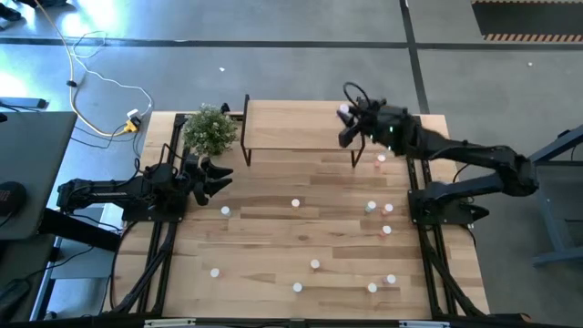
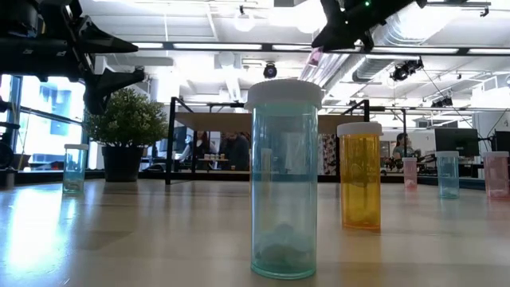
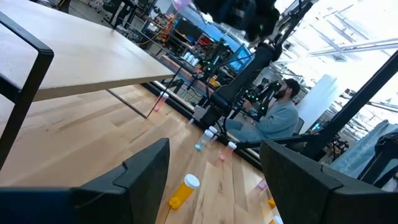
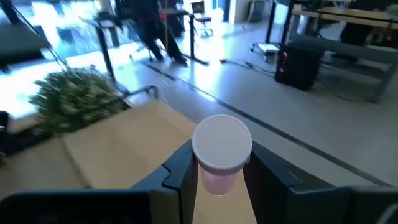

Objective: Pick and place medicine bottles onto shelf by color
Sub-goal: Put the top center violet pill bottle on the shelf

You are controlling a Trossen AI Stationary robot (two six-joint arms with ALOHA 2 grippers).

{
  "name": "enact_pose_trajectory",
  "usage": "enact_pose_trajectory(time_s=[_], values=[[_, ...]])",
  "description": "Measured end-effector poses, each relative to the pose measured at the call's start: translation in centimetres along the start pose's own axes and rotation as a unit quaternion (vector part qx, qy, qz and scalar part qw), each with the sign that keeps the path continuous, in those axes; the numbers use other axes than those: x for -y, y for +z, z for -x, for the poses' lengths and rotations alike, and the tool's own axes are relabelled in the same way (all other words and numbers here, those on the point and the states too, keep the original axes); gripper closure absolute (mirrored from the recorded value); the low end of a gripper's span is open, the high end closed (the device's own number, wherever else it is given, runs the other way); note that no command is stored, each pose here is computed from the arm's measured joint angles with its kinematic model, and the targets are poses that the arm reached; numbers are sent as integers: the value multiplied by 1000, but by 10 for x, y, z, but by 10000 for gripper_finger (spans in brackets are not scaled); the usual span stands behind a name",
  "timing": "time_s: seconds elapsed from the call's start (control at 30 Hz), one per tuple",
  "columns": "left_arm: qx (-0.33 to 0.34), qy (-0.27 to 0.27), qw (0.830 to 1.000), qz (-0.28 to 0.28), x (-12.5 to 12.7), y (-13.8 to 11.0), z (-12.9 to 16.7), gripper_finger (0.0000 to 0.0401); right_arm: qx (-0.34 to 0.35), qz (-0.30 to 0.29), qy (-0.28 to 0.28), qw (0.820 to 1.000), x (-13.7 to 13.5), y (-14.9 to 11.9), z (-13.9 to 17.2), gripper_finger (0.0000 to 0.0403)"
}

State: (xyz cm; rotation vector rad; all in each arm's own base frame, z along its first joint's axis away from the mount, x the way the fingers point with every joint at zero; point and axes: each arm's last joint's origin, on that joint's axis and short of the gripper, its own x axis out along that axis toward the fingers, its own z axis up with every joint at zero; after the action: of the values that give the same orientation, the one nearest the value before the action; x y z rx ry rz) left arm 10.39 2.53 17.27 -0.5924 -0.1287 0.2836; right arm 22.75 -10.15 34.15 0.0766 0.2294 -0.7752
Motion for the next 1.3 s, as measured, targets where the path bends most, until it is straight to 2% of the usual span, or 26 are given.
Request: enact_pose_trajectory(time_s=[0.2,0.4,0.83,1.03,1.3], values=[[0,0,1000,0,0,0,0,162,-55,12,-32,998,33,23,-11,298],[0,0,1000,1,0,0,0,162,-97,-12,-35,995,49,11,-34,298],[13,-3,1000,10,1,2,0,162,-165,-54,-51,984,40,-24,-82,298],[13,-2,1000,-6,1,2,0,162,-177,-46,-49,982,35,-33,-93,298],[13,-2,1000,-7,1,2,0,162,-185,-38,-83,978,36,-40,-101,298]])
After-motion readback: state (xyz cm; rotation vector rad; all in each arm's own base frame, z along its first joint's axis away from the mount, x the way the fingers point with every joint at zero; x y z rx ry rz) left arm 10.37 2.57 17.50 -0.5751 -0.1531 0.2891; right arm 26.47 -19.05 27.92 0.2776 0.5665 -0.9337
